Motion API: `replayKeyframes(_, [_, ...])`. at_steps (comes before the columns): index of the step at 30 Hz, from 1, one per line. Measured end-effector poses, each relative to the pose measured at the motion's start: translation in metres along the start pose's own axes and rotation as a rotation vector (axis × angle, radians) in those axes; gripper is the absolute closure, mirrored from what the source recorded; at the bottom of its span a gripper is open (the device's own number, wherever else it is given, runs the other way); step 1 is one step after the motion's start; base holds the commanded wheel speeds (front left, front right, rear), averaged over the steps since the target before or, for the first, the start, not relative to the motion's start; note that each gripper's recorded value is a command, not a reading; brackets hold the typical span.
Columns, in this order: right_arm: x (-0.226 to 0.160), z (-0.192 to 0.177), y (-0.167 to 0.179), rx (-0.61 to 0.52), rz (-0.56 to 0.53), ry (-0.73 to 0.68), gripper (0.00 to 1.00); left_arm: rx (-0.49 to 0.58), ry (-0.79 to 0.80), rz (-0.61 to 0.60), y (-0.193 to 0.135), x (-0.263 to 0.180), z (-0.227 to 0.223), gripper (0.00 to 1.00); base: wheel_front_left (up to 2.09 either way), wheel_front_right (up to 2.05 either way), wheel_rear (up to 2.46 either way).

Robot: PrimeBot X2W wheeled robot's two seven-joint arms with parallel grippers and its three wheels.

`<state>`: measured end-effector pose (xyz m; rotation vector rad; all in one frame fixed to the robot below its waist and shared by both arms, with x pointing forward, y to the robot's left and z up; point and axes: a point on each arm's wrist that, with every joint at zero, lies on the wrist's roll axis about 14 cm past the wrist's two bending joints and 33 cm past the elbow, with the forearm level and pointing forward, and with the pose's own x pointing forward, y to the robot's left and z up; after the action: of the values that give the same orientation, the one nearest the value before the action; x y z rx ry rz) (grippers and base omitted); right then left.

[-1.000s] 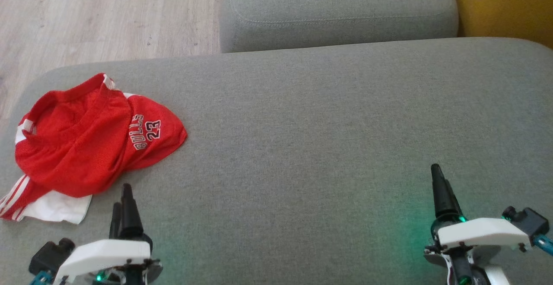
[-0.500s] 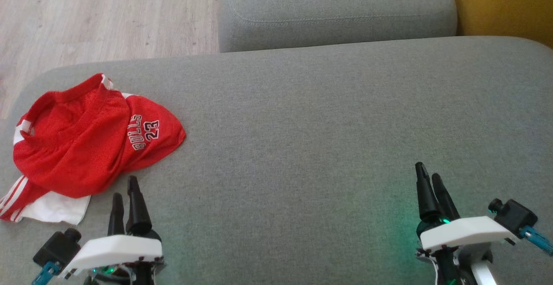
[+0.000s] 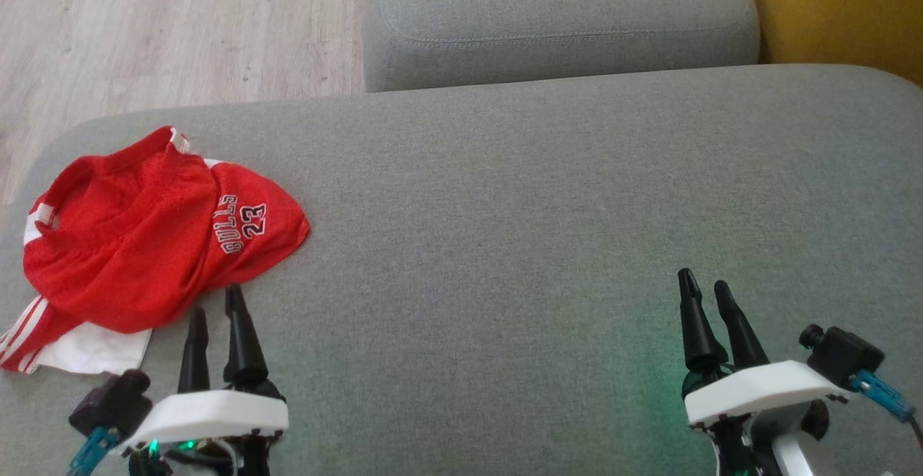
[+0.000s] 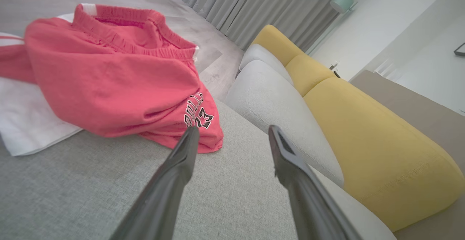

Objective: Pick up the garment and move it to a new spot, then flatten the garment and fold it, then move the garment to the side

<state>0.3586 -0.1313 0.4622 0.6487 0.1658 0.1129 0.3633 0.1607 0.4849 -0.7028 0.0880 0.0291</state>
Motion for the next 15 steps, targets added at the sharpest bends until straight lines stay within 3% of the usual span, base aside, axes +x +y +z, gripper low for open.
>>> replayKeyframes(15, [-0.004,0.006,0.001,-0.2,0.016,-0.03,0.0,0.2,-0.053,-0.029,-0.012,-0.003,0.006,0.0,0.0,0.0,0.0])
